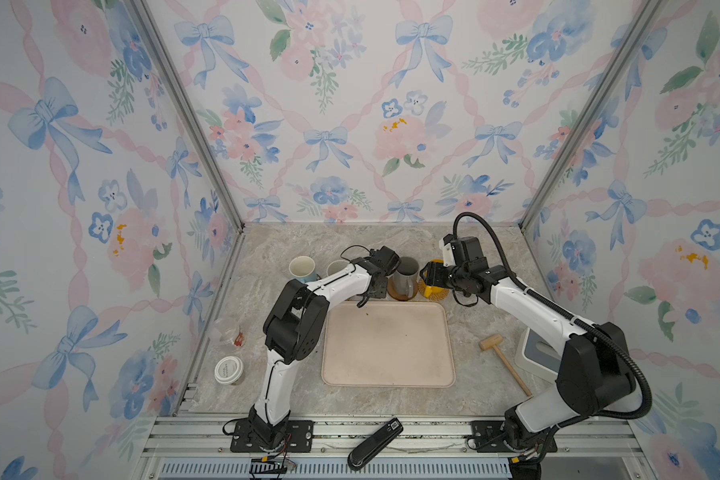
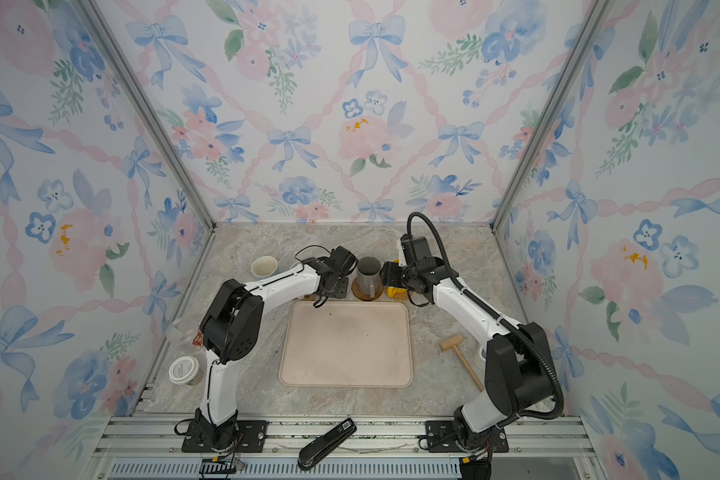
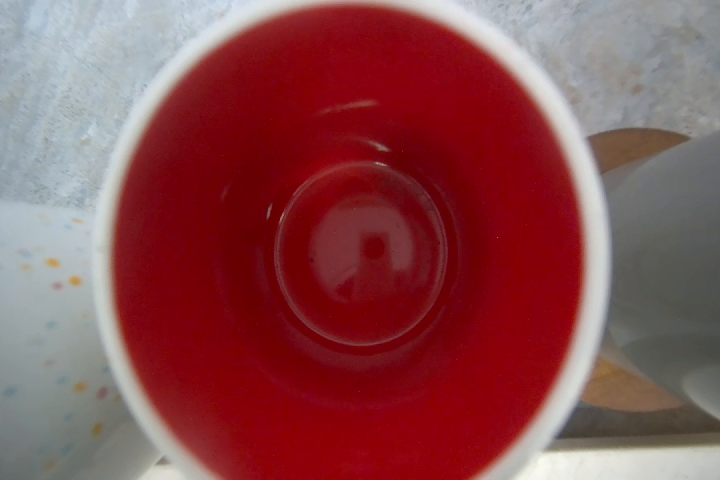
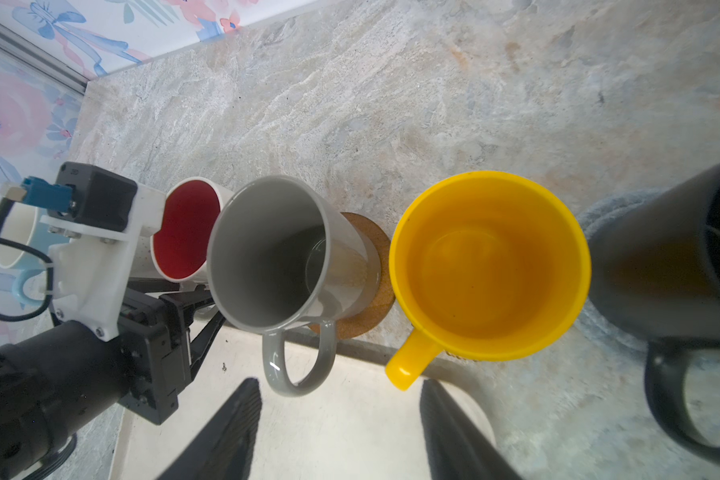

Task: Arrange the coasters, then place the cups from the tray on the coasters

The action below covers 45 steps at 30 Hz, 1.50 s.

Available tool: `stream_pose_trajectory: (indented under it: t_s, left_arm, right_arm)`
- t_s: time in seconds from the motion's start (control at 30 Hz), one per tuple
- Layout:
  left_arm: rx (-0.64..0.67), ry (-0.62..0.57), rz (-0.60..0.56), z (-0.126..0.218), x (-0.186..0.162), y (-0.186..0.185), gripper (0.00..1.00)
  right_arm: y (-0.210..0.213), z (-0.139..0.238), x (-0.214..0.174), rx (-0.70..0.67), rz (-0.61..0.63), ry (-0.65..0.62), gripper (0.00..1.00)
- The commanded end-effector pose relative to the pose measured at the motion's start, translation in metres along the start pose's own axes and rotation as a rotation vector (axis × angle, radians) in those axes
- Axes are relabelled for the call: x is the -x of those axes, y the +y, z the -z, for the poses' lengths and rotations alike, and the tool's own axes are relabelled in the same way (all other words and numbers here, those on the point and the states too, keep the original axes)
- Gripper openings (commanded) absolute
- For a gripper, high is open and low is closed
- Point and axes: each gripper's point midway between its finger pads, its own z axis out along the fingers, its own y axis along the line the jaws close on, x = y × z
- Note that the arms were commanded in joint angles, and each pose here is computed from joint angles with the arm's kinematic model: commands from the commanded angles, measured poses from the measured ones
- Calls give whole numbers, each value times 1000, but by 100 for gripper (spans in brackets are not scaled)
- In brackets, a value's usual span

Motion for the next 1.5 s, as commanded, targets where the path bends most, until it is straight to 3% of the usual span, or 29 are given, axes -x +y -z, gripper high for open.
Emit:
stream_pose_trajectory:
  t_s: [0.0,0.23,0.7,1.03,1.2,1.37,1.47]
  left_arm:
    - [-13,-11,5,11,2,3,43]
    - [-29,-56,8,31,12,2,50]
    - [-49,-224,-17,100,41,-2,53]
    - [77,-404,-26,155,45,42,55]
    - [60,-513,-1,167,31,63,56]
    - [12,-719,45,190,17,90,74]
    - [-35,-821,89,201,8,109,78]
  right_arm:
    - [-2,-2,1,3,-12,-1,64]
    - [-2,-3,2,3,-14,-1,64]
    - [-1,1,4,-2,-14,-17,67]
    - [4,24,9,-28,22,-96,68]
    - [-2,38,7,-80,50,-110,69]
    - [-12,60,12,-138,90,-184,72]
    - [-18,78,16,-164,110,-252,76]
